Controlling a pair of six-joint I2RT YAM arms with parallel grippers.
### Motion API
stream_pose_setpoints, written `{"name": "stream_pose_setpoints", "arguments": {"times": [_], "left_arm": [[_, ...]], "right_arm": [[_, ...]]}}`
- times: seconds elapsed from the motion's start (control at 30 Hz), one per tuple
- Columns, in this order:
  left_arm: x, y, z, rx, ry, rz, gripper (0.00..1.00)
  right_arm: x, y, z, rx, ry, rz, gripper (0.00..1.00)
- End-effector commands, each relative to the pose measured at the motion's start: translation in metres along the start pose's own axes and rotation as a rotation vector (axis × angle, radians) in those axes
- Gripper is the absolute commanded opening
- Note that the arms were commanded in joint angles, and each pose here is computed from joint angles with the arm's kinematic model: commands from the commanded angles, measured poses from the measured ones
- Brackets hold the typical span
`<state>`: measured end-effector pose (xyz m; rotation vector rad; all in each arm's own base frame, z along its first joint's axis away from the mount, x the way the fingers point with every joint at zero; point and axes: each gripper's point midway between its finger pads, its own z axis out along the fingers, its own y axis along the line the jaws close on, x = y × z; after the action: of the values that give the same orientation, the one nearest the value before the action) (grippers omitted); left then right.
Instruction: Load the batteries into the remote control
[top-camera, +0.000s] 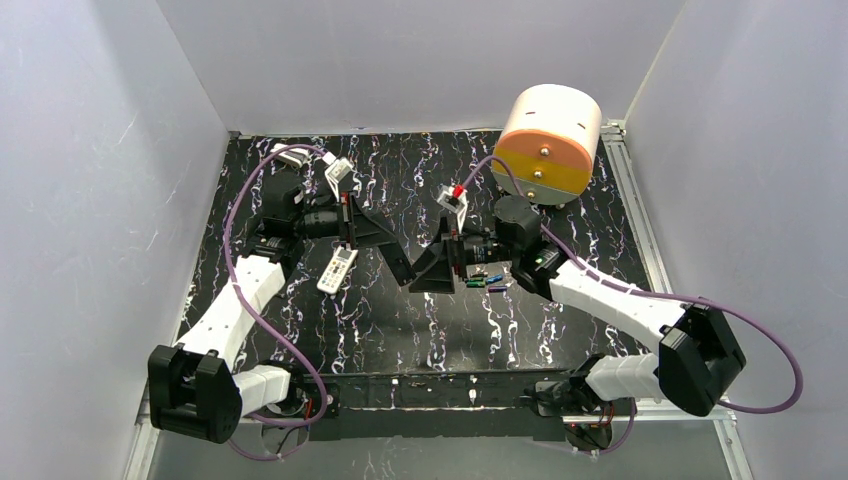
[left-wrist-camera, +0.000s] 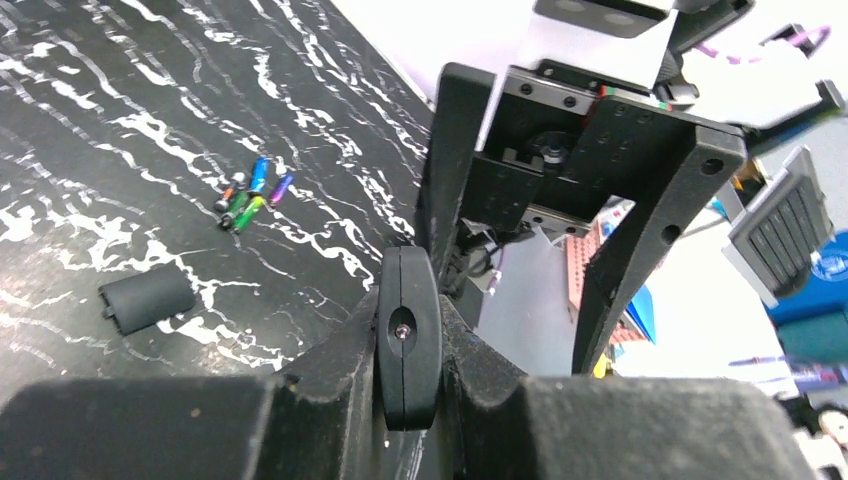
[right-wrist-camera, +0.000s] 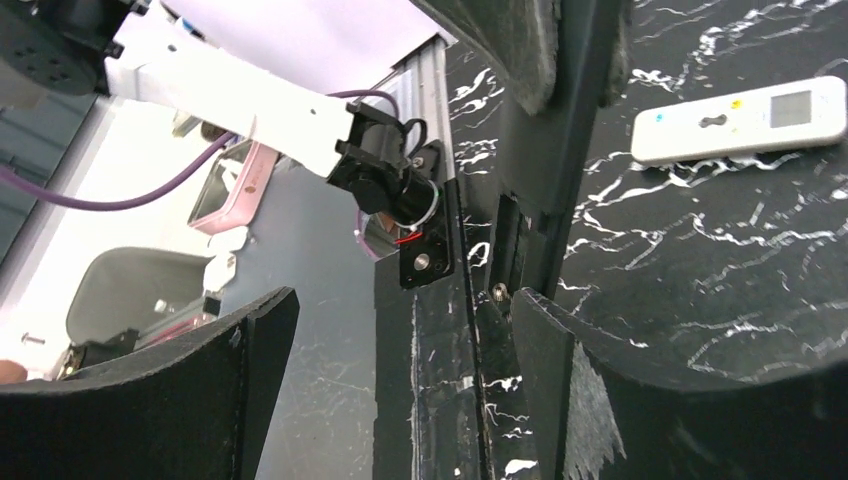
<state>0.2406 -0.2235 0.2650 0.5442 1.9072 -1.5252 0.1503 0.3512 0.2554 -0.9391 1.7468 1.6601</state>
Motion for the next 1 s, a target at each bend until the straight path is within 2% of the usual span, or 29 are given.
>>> {"name": "stream_pose_setpoints", "arguments": {"times": [0.0, 0.17, 0.37, 0.53, 0.7, 0.87, 0.97], "left_arm": [[-0.006, -0.052, -0.006, 0.191, 0.051, 0.128, 0.0], [0.003, -0.068, -0.01, 0.272, 0.103, 0.148, 0.0], [0.001, -0.065, -0.008, 0.249, 0.082, 0.169, 0.0], [-0.001, -0.058, -0.005, 0.227, 0.075, 0.153, 0.0], [-0.002, -0.059, -0.005, 0.226, 0.071, 0.158, 0.0], [-0.004, -0.064, -0.006, 0.241, 0.078, 0.161, 0.0], [-0.003, -0.072, -0.009, 0.278, 0.099, 0.171, 0.0]], "right_arm": [[-0.015, 0.015, 0.01, -0.062, 0.007, -0.103, 0.85], [-0.024, 0.022, 0.016, -0.082, -0.063, -0.071, 0.8], [-0.039, 0.033, 0.01, -0.065, -0.162, -0.086, 0.76], [-0.057, 0.012, -0.009, 0.153, -0.284, -0.126, 0.84], [-0.051, -0.007, -0.018, 0.26, -0.3, -0.118, 0.89], [-0.032, -0.003, 0.006, 0.129, -0.171, -0.072, 0.86], [-0.03, 0.025, 0.016, -0.058, -0.13, -0.072, 0.76]]}}
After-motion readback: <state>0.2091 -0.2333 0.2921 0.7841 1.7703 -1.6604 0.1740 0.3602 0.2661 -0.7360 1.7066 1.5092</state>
